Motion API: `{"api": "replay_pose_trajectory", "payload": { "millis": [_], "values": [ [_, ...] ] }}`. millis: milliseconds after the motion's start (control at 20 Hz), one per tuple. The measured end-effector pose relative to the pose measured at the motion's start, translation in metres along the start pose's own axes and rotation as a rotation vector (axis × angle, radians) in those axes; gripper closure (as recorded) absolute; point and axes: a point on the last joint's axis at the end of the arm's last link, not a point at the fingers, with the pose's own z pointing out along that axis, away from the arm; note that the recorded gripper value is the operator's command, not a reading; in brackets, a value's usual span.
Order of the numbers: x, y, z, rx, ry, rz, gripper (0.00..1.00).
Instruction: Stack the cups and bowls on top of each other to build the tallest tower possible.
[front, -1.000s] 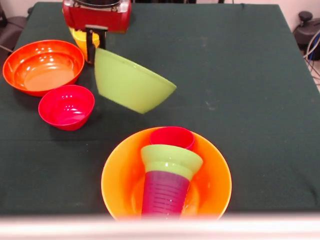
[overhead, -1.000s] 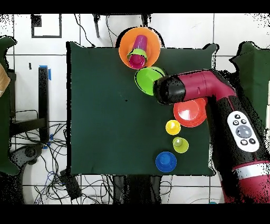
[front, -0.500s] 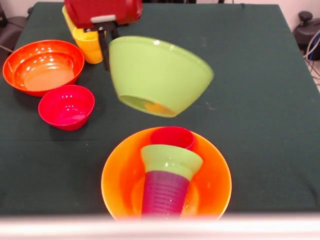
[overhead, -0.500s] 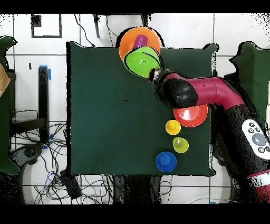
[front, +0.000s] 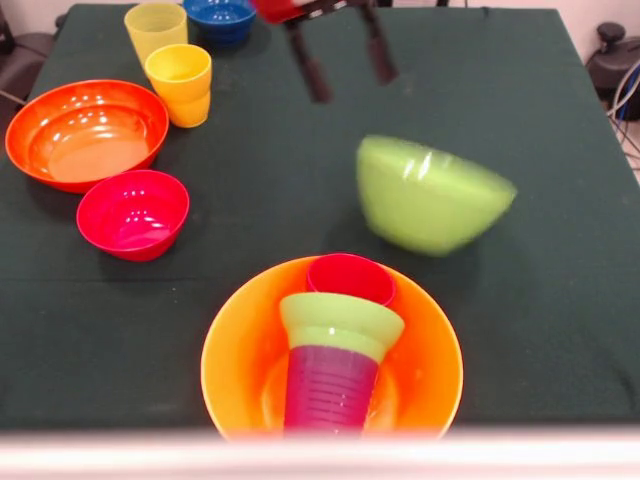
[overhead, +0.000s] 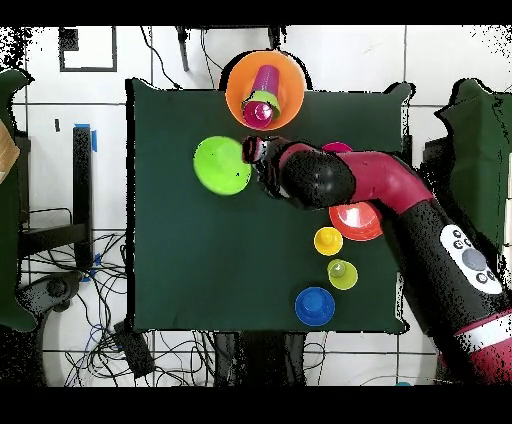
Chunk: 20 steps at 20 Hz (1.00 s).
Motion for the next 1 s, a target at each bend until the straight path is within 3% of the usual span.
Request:
{"api": "replay_pose_trajectory", "payload": {
  "millis": [150,250,400,950,1000],
  "values": [
    [0.012,0.019,-0.002,-0.054,0.103,0.055,0.0],
    [0.021,0.022,-0.003,-0.057,0.158,0.064,0.0],
    [0.034,0.022,-0.003,-0.051,0.205,0.06,0.0],
    [0.055,0.01,-0.006,-0.046,0.244,0.07,0.0],
    [0.058,0.004,-0.003,-0.025,0.256,0.068,0.0]
  ]
}}
